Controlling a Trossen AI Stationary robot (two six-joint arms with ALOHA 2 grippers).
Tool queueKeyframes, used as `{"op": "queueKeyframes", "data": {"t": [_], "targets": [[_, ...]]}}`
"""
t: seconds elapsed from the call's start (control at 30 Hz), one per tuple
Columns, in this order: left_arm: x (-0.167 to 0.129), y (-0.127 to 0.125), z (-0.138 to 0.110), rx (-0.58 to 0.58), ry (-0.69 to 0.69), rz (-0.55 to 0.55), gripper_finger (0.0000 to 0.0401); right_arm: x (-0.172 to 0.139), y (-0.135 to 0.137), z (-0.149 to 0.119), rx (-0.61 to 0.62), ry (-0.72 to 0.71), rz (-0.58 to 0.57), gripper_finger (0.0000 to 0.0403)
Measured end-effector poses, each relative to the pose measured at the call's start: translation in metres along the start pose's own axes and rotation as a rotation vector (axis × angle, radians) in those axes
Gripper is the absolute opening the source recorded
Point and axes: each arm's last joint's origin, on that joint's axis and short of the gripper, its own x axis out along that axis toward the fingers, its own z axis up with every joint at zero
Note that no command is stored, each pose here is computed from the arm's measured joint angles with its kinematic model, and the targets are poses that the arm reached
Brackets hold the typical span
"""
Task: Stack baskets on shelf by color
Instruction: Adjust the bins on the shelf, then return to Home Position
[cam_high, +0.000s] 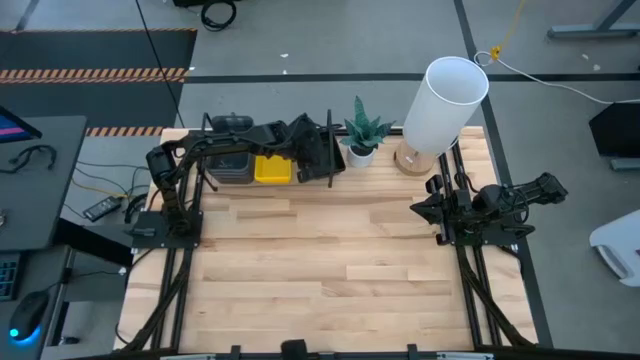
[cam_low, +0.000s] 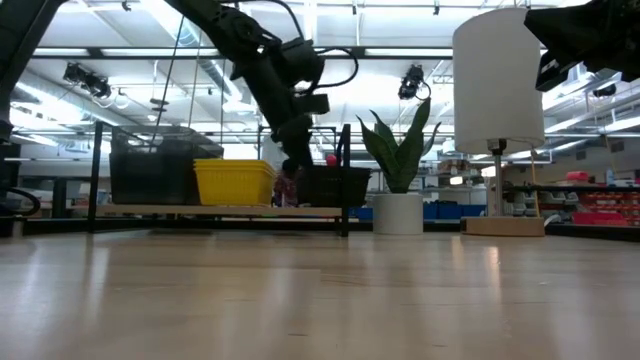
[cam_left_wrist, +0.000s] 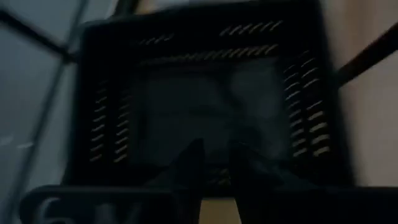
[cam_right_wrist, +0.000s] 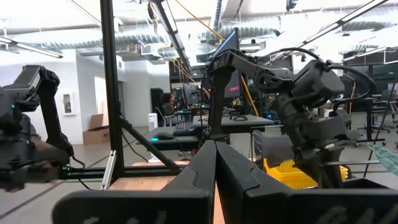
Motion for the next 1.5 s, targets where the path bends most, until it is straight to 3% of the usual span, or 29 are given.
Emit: {"op": "queueKeyframes", "data": {"t": [0.13,0.37,0.53,0.9,1.1,1.27,1.5], "targets": [[-0.003,0.010,-0.004,0.058,0.088,0.110,0.0067,0.000,0.000,0.000,0.000,0.000,0.000,0.0014],[-0.007,0.028,-0.024,0.103,0.253,0.077,0.0056,0.000,0.000,0.000,0.000,0.001,0.000,0.0014],[-0.011,0.029,-0.026,0.101,0.272,0.059,0.0056,0.000,0.000,0.000,0.000,0.000,0.000,0.0014],[-0.031,0.015,-0.007,0.164,0.111,0.009,0.0043,0.000,0.000,0.000,0.000,0.000,-0.001,0.0014],[-0.083,0.007,0.008,0.115,-0.129,-0.107,0.0016,0.000,0.000,0.000,0.000,0.000,-0.001,0.0014],[-0.123,-0.004,-0.009,0.060,-0.358,-0.092,0.0005,0.000,0.000,0.000,0.000,0.000,-0.001,0.0014],[-0.157,-0.044,-0.054,-0.026,-0.603,-0.118,0.0009,0.000,0.000,0.000,0.000,0.000,0.000,0.0014]]}}
